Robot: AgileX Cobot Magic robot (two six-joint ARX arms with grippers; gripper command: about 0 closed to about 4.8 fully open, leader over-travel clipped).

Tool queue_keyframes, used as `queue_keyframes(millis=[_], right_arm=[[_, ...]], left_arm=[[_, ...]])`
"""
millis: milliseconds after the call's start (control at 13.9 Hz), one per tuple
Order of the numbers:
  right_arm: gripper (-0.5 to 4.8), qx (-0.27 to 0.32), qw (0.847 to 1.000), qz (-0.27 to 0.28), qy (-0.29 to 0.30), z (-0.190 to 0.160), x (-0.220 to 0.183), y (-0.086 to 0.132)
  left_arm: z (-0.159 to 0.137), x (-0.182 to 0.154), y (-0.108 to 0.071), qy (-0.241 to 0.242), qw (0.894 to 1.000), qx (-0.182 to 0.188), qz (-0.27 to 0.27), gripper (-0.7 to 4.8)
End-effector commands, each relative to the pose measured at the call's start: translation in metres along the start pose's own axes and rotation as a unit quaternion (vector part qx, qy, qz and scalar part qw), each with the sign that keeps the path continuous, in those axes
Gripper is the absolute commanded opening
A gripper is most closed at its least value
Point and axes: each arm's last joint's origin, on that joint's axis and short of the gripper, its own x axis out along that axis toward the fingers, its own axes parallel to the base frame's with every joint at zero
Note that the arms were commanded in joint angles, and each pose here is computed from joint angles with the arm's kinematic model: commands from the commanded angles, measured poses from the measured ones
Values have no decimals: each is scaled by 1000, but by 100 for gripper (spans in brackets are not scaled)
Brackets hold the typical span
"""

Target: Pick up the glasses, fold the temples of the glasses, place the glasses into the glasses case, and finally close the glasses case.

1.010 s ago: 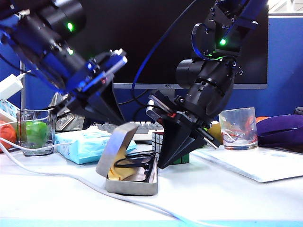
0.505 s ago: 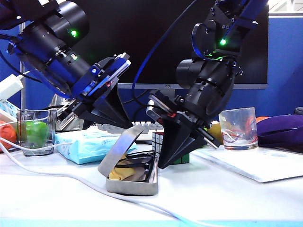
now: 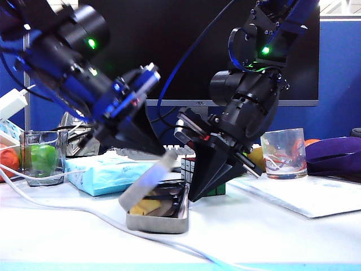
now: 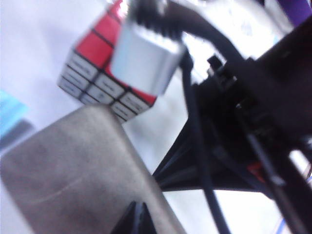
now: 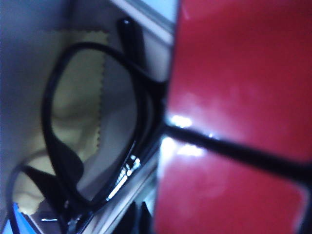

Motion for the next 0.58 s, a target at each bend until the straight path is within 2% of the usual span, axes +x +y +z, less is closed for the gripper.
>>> queue_keyframes(millis=[72,577], right_arm=[[-6,-14,1000,18,-15,3,-3,4],[-6,-20,999,11,-24,4,-10,8]], left_arm=[[-9,11,-5,29,1000,3,-11,-4],[-9,15,-8,27,999,10,-13,-4]])
